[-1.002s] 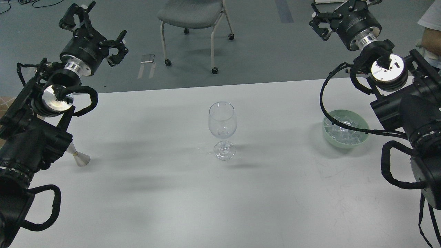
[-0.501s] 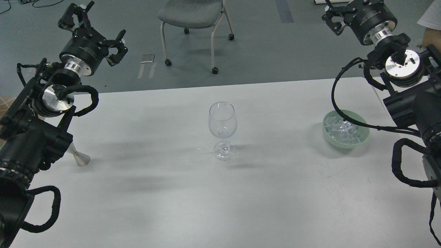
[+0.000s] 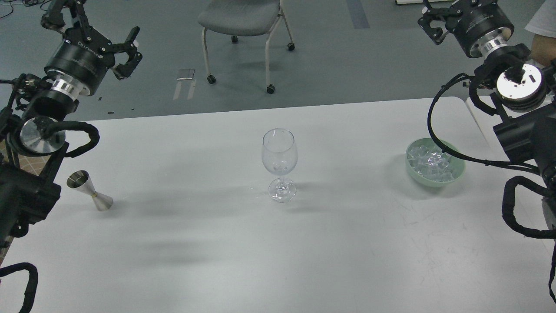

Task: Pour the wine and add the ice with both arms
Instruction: 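Move the left gripper down toward the metal jigger, then lower the open left gripper beside the metal jigger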

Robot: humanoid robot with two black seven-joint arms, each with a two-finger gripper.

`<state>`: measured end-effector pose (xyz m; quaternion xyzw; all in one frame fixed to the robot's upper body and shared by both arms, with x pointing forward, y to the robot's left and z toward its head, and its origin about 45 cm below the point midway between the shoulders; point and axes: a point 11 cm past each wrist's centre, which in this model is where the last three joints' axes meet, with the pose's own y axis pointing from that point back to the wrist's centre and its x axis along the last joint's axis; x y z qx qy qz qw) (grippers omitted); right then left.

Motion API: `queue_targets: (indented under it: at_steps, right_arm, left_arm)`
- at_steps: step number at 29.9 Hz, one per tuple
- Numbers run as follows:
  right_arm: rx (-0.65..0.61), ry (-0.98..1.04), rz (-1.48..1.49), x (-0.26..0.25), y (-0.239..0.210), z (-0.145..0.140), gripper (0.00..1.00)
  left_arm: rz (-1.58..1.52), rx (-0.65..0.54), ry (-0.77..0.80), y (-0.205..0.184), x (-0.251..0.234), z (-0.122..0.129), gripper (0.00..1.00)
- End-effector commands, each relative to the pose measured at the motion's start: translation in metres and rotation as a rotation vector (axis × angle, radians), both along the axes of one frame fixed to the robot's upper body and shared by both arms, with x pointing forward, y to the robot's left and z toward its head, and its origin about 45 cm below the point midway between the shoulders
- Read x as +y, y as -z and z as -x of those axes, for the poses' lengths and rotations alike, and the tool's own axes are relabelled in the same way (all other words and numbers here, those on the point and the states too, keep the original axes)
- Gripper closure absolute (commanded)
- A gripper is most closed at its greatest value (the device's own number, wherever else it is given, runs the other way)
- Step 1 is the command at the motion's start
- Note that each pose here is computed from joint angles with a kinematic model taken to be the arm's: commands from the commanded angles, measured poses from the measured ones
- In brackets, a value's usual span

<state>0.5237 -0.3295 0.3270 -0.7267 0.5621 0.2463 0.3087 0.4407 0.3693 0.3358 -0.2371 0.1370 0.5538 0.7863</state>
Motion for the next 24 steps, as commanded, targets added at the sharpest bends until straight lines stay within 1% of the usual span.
queue_targets:
  at_steps: [1,3,5,8,10,12,13,15,16,18,19,21,24]
  right_arm:
    - [0.001,0.007,0.004,-0.004,-0.001,0.001,0.0]
    - [0.007,0.01,0.005,-0.006,0.002,0.002,0.0]
    - [0.014,0.013,0.006,-0.008,0.006,0.003,0.0]
    - [0.025,0.013,0.005,-0.008,0.013,0.005,0.0]
    - [0.023,0.01,0.007,-0.008,0.014,0.007,0.0]
    - [0.015,-0.004,0.01,-0.005,0.017,0.011,0.0]
    - [0.011,-0.007,0.012,-0.005,0.017,0.012,0.0]
    - [0.004,-0.001,0.02,-0.01,0.016,0.015,0.0]
    - [0.004,-0.001,0.02,-0.01,0.016,0.015,0.0]
    - [0.009,0.01,0.018,-0.015,0.018,0.016,0.0]
    - [0.015,0.016,0.017,-0.017,0.02,0.017,0.0]
    - [0.019,0.022,0.021,-0.021,0.022,0.018,0.0]
    - [0.027,0.025,0.022,-0.023,0.026,0.02,0.0]
  left_arm:
    - [0.025,0.017,-0.011,0.008,0.019,0.029,0.02]
    - [0.019,0.024,-0.021,0.011,0.025,0.038,0.02]
    - [0.019,0.037,-0.041,0.017,0.034,0.053,0.02]
    - [0.079,0.041,-0.045,0.021,0.041,0.083,0.02]
    - [0.106,0.046,-0.046,0.024,0.043,0.095,0.02]
    - [0.164,0.064,-0.057,0.03,0.047,0.116,0.02]
    - [0.192,0.069,-0.064,0.032,0.049,0.121,0.02]
    - [0.292,0.132,-0.113,0.057,0.057,0.148,0.02]
    - [0.292,0.133,-0.113,0.057,0.057,0.148,0.02]
    - [0.359,0.173,-0.173,0.08,0.064,0.173,0.02]
    - [0.365,0.179,-0.184,0.083,0.067,0.179,0.02]
    - [0.373,0.201,-0.213,0.091,0.073,0.199,0.02]
    - [0.38,0.23,-0.247,0.1,0.078,0.216,0.02]
